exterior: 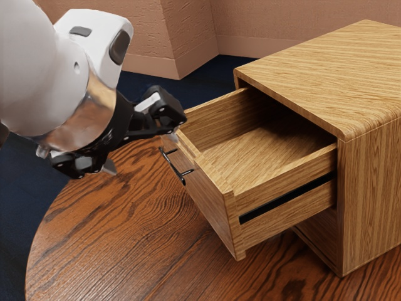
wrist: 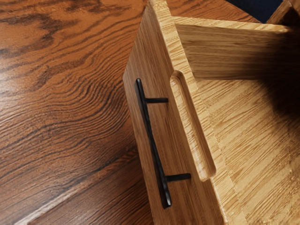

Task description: Pull the drawer handle with one arm to open the drawer

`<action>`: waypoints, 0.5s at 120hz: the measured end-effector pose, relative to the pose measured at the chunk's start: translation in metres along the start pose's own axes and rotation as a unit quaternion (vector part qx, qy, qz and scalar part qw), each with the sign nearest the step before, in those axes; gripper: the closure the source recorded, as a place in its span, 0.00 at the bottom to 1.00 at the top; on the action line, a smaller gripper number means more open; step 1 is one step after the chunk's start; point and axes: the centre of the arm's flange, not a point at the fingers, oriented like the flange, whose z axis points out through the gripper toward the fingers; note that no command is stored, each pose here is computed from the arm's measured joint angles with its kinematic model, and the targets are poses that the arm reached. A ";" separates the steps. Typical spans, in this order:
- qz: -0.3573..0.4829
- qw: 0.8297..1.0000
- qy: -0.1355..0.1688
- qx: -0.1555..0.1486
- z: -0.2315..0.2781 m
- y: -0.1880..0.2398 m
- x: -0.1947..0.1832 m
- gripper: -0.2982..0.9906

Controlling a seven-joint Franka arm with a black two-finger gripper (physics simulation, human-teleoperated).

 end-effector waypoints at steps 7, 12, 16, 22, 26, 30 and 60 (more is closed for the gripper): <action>0.021 0.999 0.038 0.004 -0.005 0.009 -0.011 0.23; 0.026 0.998 0.053 0.006 -0.005 0.011 -0.012 0.23; 0.015 0.999 0.050 0.011 -0.001 0.008 -0.002 0.23; -0.033 0.999 0.020 0.025 0.014 -0.012 0.035 0.23; -0.066 0.997 -0.006 0.035 0.025 -0.028 0.059 0.23; -0.090 0.995 -0.029 0.043 0.034 -0.039 0.073 0.23; -0.134 0.983 -0.113 0.057 0.044 -0.057 0.084 0.23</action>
